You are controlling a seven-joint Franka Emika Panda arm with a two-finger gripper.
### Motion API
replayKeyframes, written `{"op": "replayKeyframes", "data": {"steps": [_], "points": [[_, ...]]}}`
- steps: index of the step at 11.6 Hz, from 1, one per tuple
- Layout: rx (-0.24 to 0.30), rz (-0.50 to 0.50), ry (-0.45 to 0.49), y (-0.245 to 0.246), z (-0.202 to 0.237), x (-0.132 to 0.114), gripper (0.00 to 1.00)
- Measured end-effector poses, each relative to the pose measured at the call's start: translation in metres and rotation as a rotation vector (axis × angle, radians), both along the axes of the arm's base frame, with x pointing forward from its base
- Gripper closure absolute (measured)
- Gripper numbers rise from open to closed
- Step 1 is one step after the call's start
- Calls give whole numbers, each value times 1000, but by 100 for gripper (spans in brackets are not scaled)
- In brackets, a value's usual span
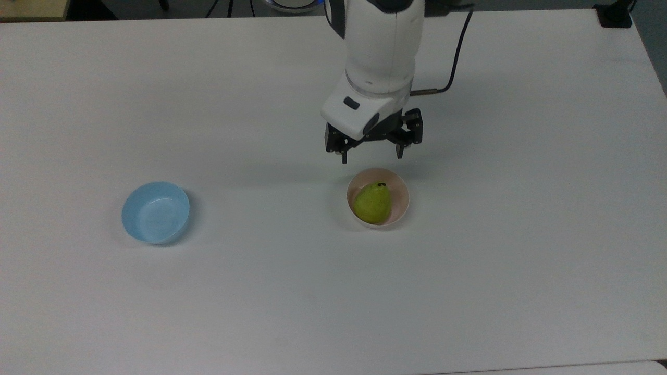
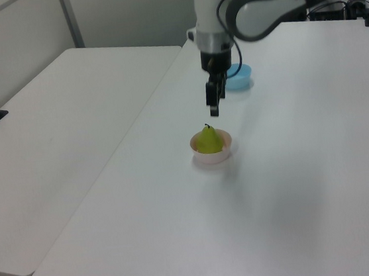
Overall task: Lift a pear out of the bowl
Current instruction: 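Lower the gripper around the pear and close the fingers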
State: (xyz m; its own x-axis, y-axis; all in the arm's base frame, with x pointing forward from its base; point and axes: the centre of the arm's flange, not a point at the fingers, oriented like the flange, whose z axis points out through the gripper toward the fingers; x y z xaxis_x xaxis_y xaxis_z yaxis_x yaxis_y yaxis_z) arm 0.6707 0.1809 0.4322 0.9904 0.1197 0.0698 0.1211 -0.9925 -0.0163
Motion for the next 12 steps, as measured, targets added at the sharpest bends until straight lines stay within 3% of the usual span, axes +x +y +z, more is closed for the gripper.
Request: {"op": "replayKeyframes", "data": {"steps": [5, 7, 8, 9, 11, 12], "points": [[-38, 18, 32, 16, -64, 13, 0], [-40, 22, -5, 17, -71, 19, 5], [-46, 26, -17, 17, -76, 21, 14], [-57, 28, -20, 17, -82, 22, 17], [-64, 31, -23, 18, -84, 23, 35], [-66, 33, -22, 18, -85, 23, 35]]}}
